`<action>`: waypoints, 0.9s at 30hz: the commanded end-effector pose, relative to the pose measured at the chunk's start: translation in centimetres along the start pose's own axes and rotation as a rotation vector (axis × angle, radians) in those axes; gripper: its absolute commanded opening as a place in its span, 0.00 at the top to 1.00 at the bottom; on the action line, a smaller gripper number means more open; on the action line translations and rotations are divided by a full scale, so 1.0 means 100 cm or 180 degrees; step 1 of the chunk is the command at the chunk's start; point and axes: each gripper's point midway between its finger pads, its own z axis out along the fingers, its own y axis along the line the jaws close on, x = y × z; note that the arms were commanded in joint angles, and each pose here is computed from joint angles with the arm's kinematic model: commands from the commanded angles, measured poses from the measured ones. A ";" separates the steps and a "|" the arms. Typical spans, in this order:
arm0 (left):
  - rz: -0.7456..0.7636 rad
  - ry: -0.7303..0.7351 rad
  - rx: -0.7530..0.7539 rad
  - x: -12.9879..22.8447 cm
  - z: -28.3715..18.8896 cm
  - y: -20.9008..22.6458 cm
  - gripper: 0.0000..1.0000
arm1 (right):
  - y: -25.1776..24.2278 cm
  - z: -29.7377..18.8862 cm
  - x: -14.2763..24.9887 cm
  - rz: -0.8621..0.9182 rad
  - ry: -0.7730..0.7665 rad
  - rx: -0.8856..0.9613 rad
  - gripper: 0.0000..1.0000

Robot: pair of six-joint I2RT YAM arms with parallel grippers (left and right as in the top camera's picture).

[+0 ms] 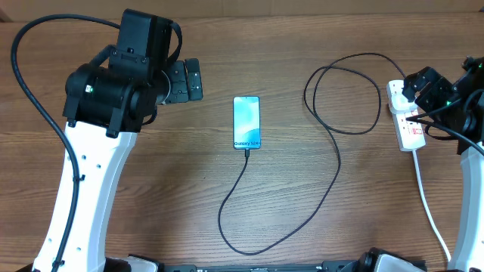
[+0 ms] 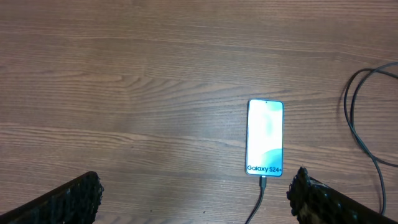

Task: Plug charger to phone and switch on socket

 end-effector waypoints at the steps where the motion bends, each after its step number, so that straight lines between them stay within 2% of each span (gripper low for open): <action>1: 0.0056 -0.0040 -0.0042 -0.002 -0.002 0.002 0.00 | 0.001 -0.004 -0.004 0.0001 -0.0061 0.0001 0.00; 27: 0.0070 0.0004 -0.0069 0.003 -0.005 0.005 0.00 | 0.001 -0.004 -0.004 0.0000 -0.0060 0.0000 0.00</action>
